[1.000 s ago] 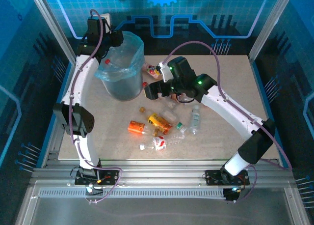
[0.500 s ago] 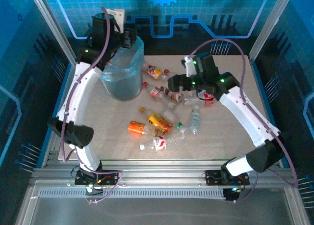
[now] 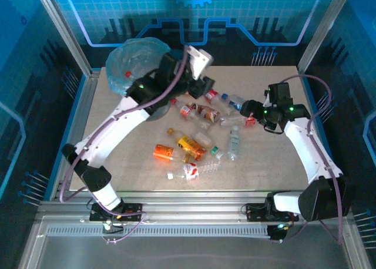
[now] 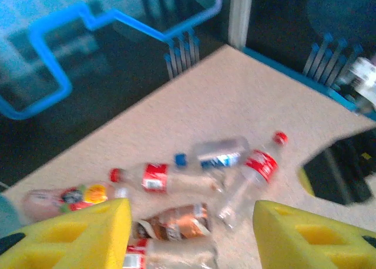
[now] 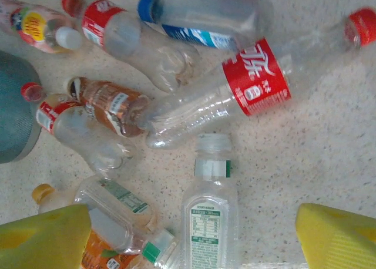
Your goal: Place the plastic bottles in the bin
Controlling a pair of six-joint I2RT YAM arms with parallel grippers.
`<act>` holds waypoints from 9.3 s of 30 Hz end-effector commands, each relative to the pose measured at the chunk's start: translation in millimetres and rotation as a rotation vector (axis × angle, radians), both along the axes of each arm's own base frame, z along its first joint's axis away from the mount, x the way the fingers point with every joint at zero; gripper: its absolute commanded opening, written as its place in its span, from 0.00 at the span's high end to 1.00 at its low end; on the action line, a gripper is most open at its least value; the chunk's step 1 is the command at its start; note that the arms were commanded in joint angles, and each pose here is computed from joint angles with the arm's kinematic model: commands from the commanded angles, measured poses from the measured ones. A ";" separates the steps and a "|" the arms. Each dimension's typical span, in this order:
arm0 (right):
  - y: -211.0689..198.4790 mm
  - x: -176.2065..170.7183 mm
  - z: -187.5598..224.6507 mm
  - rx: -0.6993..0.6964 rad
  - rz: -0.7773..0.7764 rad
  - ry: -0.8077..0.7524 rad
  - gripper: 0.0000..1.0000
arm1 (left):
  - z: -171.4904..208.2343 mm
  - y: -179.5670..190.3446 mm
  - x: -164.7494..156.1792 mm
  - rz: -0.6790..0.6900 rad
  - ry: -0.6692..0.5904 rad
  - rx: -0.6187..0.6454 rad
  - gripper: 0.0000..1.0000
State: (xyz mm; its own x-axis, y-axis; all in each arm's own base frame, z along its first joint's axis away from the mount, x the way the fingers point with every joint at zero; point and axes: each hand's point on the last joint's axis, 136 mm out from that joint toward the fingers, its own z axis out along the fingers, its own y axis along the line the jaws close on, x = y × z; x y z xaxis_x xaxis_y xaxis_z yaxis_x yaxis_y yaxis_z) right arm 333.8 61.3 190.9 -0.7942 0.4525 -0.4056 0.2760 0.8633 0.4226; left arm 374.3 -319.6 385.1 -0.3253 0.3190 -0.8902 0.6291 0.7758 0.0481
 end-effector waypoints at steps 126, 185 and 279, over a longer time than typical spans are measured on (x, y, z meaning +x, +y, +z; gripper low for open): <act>184.5 -105.5 168.8 0.063 0.940 -0.860 0.42 | 68.4 3.6 -49.3 -0.090 0.302 -0.512 0.95; 305.1 -87.2 196.7 -0.050 1.238 -0.918 0.15 | 14.3 283.8 173.5 0.532 -0.126 -0.118 1.00; 80.8 145.0 -94.2 -0.380 0.695 0.129 0.33 | -103.3 -10.5 54.9 0.060 0.319 -0.197 0.29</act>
State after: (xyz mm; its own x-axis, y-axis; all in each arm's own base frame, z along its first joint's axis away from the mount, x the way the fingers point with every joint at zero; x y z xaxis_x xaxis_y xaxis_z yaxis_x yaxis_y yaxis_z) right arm 477.8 148.9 104.6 -0.8868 -0.2890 -0.3605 -0.3425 0.9349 0.0931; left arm 429.2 -323.7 274.0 -0.6134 0.1263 -0.7796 0.5258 0.8019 -0.2838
